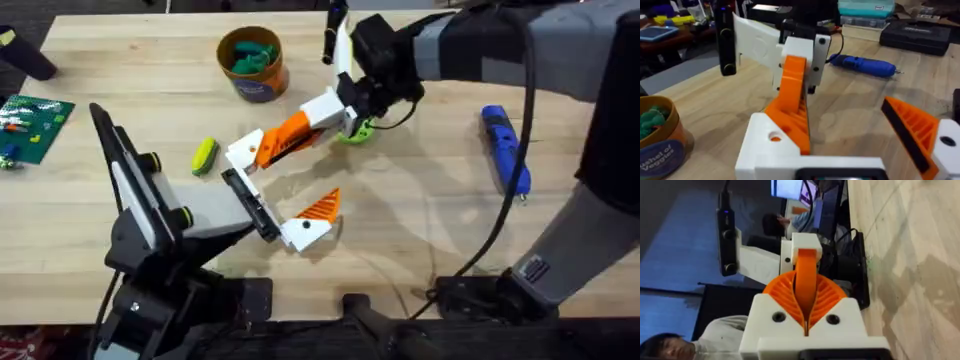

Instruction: Pick up the gripper from the table and insert it into the empty holder that is missing its gripper. Then pick up a screw, insert it into the mounting hole, and use the screwdriver to tighten it. Finally, clean up the table by picking up the vegetable and placing it into the bucket.

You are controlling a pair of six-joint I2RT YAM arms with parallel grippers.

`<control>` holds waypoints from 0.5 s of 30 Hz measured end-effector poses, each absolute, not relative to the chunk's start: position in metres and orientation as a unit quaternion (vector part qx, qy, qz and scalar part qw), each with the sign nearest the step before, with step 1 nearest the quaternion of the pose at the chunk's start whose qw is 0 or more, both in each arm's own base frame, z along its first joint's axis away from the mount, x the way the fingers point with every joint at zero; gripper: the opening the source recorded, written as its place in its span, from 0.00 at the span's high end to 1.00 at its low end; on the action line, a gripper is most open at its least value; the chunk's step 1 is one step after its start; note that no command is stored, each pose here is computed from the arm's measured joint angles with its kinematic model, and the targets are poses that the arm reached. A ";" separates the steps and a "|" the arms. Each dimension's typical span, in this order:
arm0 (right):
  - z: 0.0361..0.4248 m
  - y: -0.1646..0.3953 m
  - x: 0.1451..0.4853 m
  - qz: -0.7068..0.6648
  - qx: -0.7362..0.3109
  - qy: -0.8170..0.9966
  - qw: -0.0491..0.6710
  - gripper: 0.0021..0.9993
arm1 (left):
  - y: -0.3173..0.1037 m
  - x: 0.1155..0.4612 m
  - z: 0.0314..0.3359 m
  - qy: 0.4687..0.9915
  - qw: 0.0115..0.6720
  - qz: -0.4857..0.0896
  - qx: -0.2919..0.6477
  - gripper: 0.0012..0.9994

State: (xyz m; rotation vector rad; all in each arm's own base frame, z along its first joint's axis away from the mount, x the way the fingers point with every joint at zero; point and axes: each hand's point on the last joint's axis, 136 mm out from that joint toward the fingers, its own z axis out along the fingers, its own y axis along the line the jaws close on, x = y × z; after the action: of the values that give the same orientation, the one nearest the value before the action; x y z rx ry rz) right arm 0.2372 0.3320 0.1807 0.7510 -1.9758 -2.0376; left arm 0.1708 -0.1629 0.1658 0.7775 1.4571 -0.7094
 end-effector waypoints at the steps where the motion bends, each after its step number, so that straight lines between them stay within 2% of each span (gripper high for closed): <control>1: 0.181 0.334 0.237 -0.690 0.259 -0.668 0.102 0.98 | -0.163 0.171 0.166 0.634 0.623 -0.308 0.339 0.01; 15: 0.181 0.357 0.236 -0.678 0.276 -0.673 0.107 0.98 | -0.158 0.177 0.165 0.641 0.629 -0.293 0.327 0.01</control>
State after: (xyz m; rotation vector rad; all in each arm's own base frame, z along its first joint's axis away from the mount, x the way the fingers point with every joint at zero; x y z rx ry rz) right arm 0.2363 0.3570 0.1813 0.8123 -1.9807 -1.9952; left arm 0.1770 -0.1579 0.1653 0.7487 1.4688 -0.6709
